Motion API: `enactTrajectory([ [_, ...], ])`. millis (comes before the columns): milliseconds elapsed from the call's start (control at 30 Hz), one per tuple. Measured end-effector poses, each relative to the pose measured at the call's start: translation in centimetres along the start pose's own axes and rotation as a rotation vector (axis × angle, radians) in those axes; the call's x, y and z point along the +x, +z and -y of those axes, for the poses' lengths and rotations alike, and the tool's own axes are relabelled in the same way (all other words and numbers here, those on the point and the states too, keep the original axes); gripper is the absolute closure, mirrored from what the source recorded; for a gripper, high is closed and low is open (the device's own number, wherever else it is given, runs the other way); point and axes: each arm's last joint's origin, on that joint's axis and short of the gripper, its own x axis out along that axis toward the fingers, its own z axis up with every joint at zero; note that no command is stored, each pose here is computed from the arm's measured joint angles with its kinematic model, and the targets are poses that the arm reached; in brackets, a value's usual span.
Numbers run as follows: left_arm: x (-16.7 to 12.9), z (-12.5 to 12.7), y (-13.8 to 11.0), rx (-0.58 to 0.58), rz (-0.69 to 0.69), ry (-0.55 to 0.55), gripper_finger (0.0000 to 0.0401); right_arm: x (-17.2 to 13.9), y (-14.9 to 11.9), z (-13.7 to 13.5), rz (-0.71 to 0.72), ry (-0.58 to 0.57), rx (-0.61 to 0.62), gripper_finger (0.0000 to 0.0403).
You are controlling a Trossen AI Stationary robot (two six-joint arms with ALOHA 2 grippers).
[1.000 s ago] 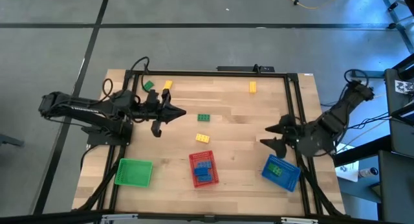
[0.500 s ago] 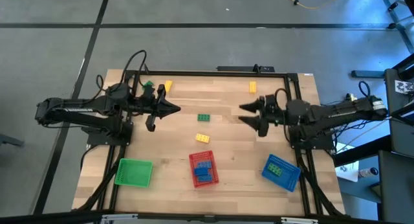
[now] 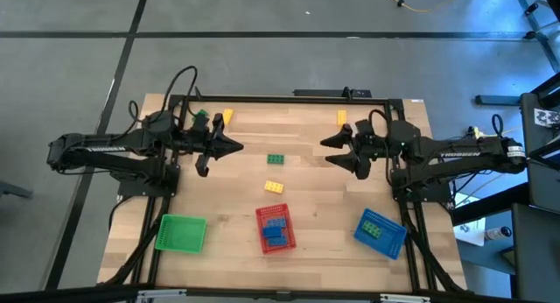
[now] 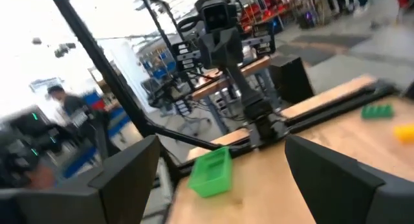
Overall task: Sort & place blocks by color
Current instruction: Put the top green game piece into the blue bin
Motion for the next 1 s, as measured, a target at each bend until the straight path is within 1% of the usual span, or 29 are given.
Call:
enactTrajectory([
  [67,0.0,-0.03,-0.03,-0.001,-0.002,0.007,0.0401,0.0,0.0,0.0,0.0,0.0,0.05,0.0067],
  [100,0.0,-0.03,-0.03,-0.002,-0.002,0.008,0.0401,0.0,0.0,0.0,0.0,-0.001,0.053,0.0067],
  [267,0.01,-0.1,-0.01,-0.003,0.006,0.033,0.0401,0.0,0.04,0.06,0.012,-0.02,-0.031,0.0067],
  [400,0.01,-0.1,-0.01,-0.005,0.006,0.033,0.0401,-0.01,0.08,0.15,0.03,-0.052,-0.029,0.0067],
  [533,0.01,-0.08,-0.02,-0.005,0.006,0.032,0.0401,-0.01,0.09,0.15,0.03,-0.052,-0.059,0.0067],
  [700,0.01,-0.08,-0.02,-0.005,0.006,0.032,0.0401,-0.01,0.09,0.15,0.03,-0.053,-0.062,0.0067],
  [767,0.02,-0.08,-0.02,-0.005,0.006,0.033,0.0401,-0.01,0.09,0.15,0.029,-0.053,-0.082,0.0073],
  [833,0.02,-0.08,-0.02,-0.001,0.005,0.032,0.0401,-0.01,0.09,0.15,0.029,-0.054,-0.084,0.0092],
  [867,0.02,-0.08,-0.02,-0.001,0.005,0.032,0.0401,-0.01,0.09,0.15,0.029,-0.053,-0.084,0.0108],
  [933,0.02,-0.07,-0.03,-0.001,0.005,0.032,0.0401,0.0,0.08,0.15,0.027,-0.051,-0.091,0.0153],
  [1000,0.02,-0.07,-0.03,-0.001,0.005,0.032,0.0401,0.0,0.06,0.12,0.021,-0.041,-0.11,0.0213],
])
